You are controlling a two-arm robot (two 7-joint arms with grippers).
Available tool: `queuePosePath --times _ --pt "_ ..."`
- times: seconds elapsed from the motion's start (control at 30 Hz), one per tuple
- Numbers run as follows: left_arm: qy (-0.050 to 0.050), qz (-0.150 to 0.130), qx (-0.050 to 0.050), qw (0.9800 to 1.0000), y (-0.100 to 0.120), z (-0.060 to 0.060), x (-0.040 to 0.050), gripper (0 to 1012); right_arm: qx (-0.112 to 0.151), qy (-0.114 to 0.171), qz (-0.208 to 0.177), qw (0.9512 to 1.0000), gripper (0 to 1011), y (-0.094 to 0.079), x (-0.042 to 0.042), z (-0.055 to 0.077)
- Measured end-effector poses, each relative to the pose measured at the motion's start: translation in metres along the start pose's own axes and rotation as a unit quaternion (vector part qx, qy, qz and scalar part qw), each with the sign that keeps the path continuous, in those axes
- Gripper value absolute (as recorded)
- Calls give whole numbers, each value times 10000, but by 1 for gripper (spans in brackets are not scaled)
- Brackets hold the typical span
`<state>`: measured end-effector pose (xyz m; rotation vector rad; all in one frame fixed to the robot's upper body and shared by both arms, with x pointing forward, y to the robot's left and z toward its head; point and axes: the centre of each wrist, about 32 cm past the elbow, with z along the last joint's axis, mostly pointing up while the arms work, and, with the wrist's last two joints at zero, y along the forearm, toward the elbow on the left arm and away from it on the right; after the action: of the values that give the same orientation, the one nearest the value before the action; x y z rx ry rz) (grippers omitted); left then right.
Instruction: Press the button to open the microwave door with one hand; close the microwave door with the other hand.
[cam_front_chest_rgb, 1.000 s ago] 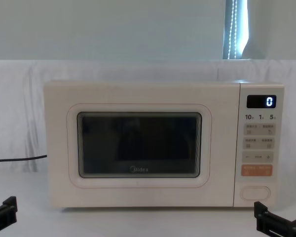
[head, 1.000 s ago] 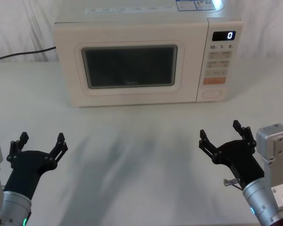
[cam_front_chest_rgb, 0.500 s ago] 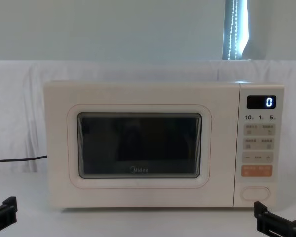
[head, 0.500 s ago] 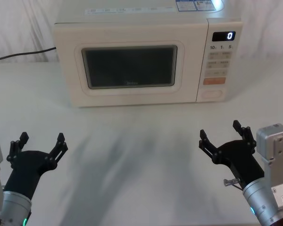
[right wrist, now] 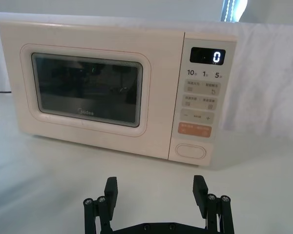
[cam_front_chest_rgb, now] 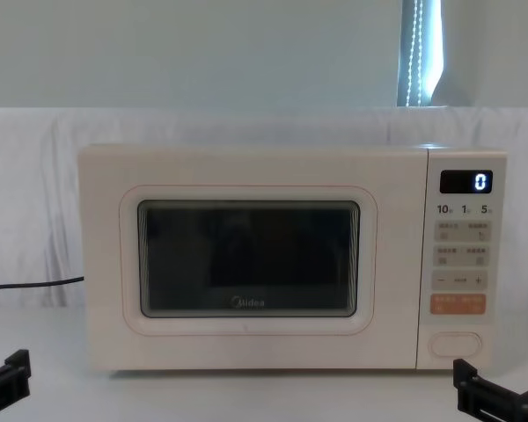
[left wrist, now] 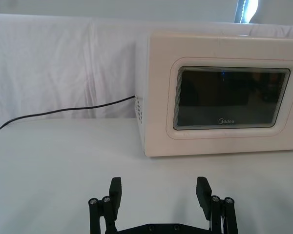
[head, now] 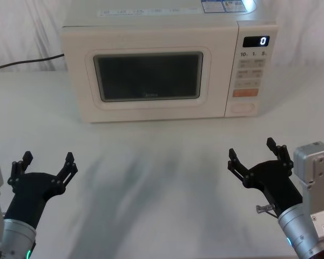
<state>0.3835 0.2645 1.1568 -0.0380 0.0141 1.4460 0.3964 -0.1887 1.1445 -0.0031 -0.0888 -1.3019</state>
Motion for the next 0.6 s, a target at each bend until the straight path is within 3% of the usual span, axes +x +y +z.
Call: queuePosePath --times 0.27,0.6 --pt "0 0 0 10000 0 0 0 1001 0 0 0 10000 999 0 0 0" --pt "0 0 0 10000 0 0 0 1001 0 0 0 10000 799 0 0 0"
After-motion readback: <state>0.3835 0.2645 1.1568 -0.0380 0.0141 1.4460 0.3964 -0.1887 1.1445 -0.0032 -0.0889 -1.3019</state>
